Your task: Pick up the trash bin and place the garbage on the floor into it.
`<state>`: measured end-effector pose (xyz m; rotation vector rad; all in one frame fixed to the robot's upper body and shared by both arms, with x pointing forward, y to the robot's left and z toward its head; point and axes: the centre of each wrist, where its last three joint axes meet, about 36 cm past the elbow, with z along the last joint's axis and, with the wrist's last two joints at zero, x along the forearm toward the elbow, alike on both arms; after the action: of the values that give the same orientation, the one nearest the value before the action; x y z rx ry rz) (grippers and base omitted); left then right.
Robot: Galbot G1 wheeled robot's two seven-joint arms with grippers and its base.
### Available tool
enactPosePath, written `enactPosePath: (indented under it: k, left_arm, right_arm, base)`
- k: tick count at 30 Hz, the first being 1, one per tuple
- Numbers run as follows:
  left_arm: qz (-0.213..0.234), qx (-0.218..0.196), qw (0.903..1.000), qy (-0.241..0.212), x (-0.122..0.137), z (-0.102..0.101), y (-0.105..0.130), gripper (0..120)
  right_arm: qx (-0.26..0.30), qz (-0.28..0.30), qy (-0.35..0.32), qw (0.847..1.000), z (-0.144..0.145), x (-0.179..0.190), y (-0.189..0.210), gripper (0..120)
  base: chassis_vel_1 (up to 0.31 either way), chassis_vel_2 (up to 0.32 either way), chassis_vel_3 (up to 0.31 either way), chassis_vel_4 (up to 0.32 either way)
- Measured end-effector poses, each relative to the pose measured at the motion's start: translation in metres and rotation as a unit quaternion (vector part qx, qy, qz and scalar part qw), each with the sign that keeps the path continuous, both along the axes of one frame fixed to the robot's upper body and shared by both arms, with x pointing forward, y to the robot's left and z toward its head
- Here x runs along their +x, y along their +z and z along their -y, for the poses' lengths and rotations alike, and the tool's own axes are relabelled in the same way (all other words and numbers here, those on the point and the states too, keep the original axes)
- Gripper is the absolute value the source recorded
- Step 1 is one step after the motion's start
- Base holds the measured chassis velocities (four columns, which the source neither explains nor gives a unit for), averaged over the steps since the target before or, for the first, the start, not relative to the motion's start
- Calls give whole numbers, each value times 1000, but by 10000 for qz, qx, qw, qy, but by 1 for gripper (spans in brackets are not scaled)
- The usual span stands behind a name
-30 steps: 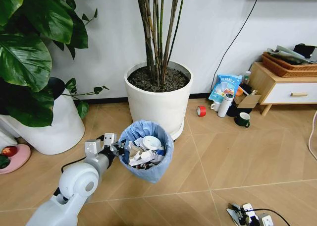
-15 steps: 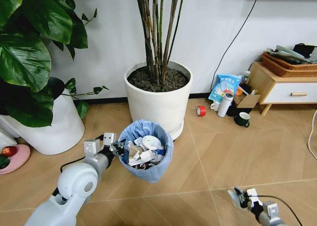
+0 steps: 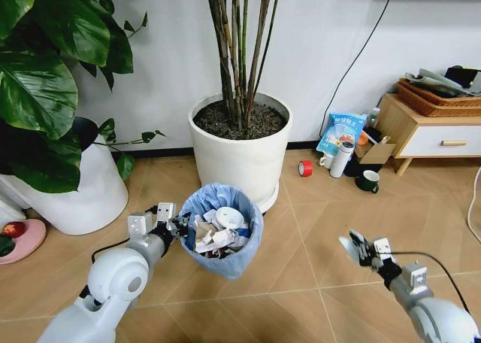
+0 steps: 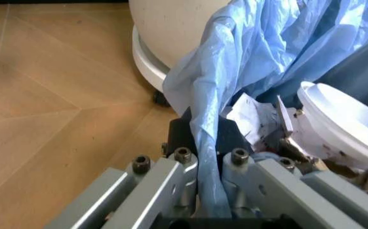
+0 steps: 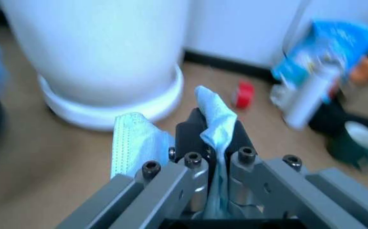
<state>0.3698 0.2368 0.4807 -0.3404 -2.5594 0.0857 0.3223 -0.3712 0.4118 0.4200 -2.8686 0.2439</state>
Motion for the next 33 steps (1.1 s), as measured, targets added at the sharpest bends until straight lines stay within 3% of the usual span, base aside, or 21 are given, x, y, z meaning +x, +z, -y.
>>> enactPosePath:
  k: [6, 9, 13, 23, 33]
  left_arm:
    - [-12, 13, 10000, -59, 4, 0, 0, 0]
    - [-55, 7, 9999, -133, 6, 0, -1, 0]
    - [-160, -20, 9997, -195, 8, 2, -6, 0]
    - [-323, -35, 9990, -299, 15, 4, -4, 0]
    - [-348, -76, 9989, -292, 19, 1, -1, 0]
  right_arm:
    - [343, 378, 465, 9976, -29, 17, 52, 0]
    - [641, 579, 909, 9921, -52, 29, 93, 0]
    - [1104, 571, 1398, 9823, -83, 37, 116, 0]
    - [1661, 325, 2204, 9606, -142, 53, 107, 0]
    - [1779, -9, 2634, 9482, -183, 71, 85, 0]
  base:
    - [0, 0, 0, 0]
    - [0, 0, 0, 0]
    - [0, 0, 0, 0]
    - [0, 0, 0, 0]
    - [0, 0, 0, 0]
